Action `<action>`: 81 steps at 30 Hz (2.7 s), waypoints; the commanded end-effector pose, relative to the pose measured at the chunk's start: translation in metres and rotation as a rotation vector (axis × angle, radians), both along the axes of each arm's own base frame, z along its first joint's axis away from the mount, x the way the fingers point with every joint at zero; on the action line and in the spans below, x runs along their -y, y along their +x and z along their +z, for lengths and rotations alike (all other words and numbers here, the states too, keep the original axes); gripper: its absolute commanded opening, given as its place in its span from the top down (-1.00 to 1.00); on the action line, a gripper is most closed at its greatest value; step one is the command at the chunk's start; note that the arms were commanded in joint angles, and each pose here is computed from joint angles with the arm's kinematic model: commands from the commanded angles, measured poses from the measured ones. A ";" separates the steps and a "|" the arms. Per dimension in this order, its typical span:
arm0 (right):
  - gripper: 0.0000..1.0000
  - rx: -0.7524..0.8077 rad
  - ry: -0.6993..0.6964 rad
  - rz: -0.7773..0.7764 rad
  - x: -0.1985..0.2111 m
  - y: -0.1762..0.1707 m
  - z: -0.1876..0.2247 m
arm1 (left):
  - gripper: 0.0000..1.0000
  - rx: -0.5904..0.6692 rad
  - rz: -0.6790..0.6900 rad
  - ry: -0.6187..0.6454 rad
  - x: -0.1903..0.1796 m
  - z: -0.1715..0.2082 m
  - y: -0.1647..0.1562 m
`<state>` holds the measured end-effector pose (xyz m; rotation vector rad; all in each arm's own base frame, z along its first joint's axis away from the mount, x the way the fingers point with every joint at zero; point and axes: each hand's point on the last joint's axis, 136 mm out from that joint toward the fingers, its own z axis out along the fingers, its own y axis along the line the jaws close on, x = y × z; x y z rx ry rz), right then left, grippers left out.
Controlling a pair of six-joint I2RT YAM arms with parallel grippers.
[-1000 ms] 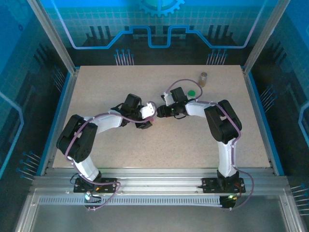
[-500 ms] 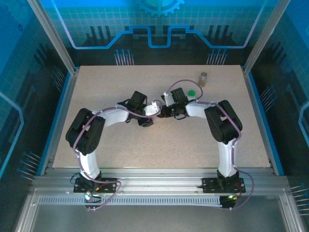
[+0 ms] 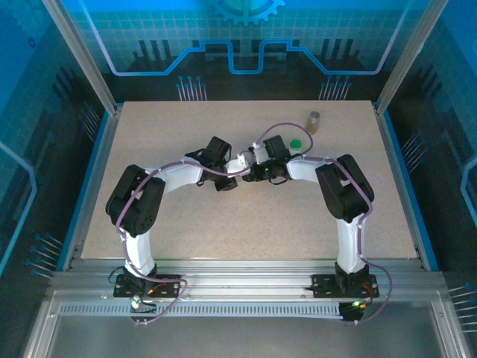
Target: Sort the pills into containers
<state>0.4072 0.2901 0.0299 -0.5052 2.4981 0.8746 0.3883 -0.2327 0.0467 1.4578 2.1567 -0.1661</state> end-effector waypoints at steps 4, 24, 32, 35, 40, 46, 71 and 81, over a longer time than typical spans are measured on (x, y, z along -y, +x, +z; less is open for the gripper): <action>0.14 -0.071 -0.092 0.012 0.009 -0.021 -0.034 | 0.17 -0.070 -0.024 -0.003 0.005 0.002 -0.011; 0.15 -0.090 -0.119 0.029 0.011 -0.024 -0.039 | -0.08 -0.117 -0.036 0.028 -0.006 -0.013 0.003; 0.15 -0.097 -0.128 0.033 0.013 -0.024 -0.043 | -0.08 -0.109 -0.052 0.012 -0.005 -0.014 0.003; 0.15 -0.099 -0.128 0.033 0.013 -0.025 -0.043 | -0.07 -0.105 -0.059 0.012 -0.004 -0.014 0.002; 0.15 -0.101 -0.128 0.031 0.013 -0.024 -0.043 | -0.05 -0.098 -0.063 0.033 -0.008 -0.020 0.002; 0.16 -0.097 -0.145 0.034 0.016 -0.024 -0.045 | 0.05 -0.073 -0.047 0.016 -0.006 -0.013 0.006; 0.16 -0.098 -0.214 0.046 0.029 -0.022 -0.047 | 0.05 -0.288 0.046 -0.123 -0.016 0.020 0.004; 0.16 -0.116 -0.216 0.063 0.028 -0.023 -0.047 | -0.83 -0.038 -0.093 -0.136 -0.016 0.028 -0.003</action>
